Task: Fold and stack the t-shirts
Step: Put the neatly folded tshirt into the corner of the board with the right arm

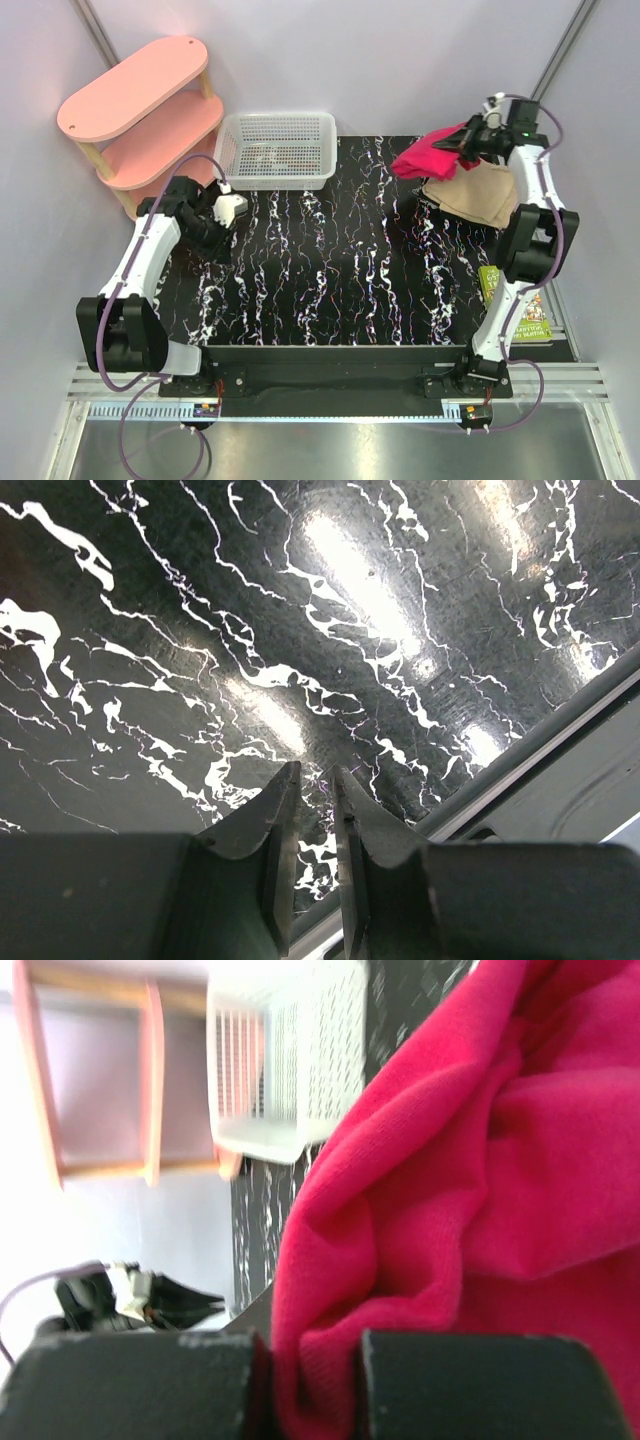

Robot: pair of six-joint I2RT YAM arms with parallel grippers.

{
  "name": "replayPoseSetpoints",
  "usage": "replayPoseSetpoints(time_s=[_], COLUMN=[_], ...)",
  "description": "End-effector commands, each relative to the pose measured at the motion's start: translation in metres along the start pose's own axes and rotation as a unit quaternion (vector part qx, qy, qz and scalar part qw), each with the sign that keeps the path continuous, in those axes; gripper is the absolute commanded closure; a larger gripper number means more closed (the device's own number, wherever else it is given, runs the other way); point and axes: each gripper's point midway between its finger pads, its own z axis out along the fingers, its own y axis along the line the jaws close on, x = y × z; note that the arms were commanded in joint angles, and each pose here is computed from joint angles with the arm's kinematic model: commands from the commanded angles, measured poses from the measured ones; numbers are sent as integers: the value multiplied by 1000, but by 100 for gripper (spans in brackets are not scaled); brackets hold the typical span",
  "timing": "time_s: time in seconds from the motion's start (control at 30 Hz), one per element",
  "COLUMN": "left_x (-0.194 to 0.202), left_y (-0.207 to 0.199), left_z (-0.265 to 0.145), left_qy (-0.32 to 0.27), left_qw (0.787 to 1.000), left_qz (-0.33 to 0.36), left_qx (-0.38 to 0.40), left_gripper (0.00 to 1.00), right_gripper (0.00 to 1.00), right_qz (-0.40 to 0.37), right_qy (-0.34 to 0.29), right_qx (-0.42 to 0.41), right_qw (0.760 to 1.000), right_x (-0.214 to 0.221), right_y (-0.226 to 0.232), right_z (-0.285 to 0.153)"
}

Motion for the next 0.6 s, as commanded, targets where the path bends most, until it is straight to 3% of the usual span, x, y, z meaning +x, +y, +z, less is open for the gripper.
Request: replayPoseSetpoints(time_s=[0.0, 0.57], left_x=[4, 7], left_y=[7, 16], left_z=[-8, -5], left_qy=[-6, -2], left_qw=[1000, 1000], left_qz=[10, 3], left_qx=[-15, -6], left_gripper=[76, 76], right_gripper=[100, 100], right_qz=[14, 86], right_qy=[-14, -76], right_qx=[-30, 1], right_qw=[999, 993], right_x=[-25, -54], right_y=[3, -72], right_z=[-34, -81])
